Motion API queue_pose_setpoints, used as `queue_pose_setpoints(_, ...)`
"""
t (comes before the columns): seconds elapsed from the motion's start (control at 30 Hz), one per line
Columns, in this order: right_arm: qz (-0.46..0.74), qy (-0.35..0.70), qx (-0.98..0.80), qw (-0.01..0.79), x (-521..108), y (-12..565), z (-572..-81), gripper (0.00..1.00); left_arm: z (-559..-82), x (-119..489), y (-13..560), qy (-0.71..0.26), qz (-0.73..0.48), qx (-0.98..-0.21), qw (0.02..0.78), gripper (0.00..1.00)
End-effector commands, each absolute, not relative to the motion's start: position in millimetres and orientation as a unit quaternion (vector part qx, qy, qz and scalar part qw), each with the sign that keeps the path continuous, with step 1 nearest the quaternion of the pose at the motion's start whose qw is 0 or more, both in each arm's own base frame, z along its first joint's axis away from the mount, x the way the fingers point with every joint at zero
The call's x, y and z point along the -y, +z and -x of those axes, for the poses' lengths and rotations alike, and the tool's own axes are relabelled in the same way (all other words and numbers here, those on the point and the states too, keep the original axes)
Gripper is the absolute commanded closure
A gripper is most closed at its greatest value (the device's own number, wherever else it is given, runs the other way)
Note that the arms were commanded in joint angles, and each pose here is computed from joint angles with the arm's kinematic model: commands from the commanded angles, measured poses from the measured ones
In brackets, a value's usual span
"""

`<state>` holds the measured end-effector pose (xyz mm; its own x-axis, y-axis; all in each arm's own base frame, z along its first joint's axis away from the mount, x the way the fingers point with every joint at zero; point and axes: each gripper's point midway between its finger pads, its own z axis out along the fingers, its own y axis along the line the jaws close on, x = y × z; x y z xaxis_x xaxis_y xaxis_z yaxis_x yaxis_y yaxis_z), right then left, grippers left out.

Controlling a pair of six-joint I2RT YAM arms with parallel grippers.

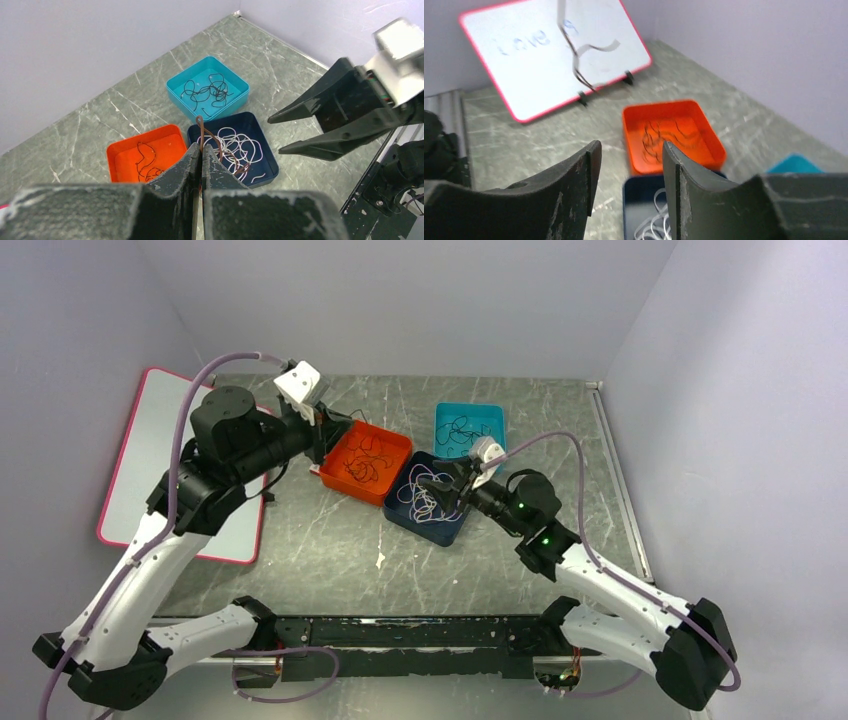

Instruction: Untangle the cables

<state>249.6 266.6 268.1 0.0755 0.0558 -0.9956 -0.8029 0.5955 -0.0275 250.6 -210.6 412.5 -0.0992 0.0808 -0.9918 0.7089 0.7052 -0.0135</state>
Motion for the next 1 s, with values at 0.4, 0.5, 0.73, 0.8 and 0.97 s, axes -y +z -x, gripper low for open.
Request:
queue_pose_setpoints(0.4,0.415,0.343,-0.477,0.695,-316,334,-225,0.47,-256,229,403,-0.285,-0.297,-0.69,0.595,0.93)
queue_pose_setpoints(0.5,0.411,0.337,-0.479,0.698,-320,335,-232,0.48,-255,230,404,-0.288,-0.298,-0.689,0.594,0.93)
queue_pose_setpoints(0.73,0.415,0.351,-0.478,0.69,-332,330,-236,0.52,-254,232,402,-0.295,-0.3,-0.689,0.591,0.93)
queue_pose_setpoints(0.8,0.412,0.358,-0.477,0.689,-334,330,-237,0.53,-254,233,401,-0.296,-0.3,-0.689,0.59,0.93)
queue_pose_setpoints(0.97,0.405,0.36,-0.482,0.689,-338,330,-242,0.63,-253,235,401,-0.302,-0.301,-0.687,0.588,0.93)
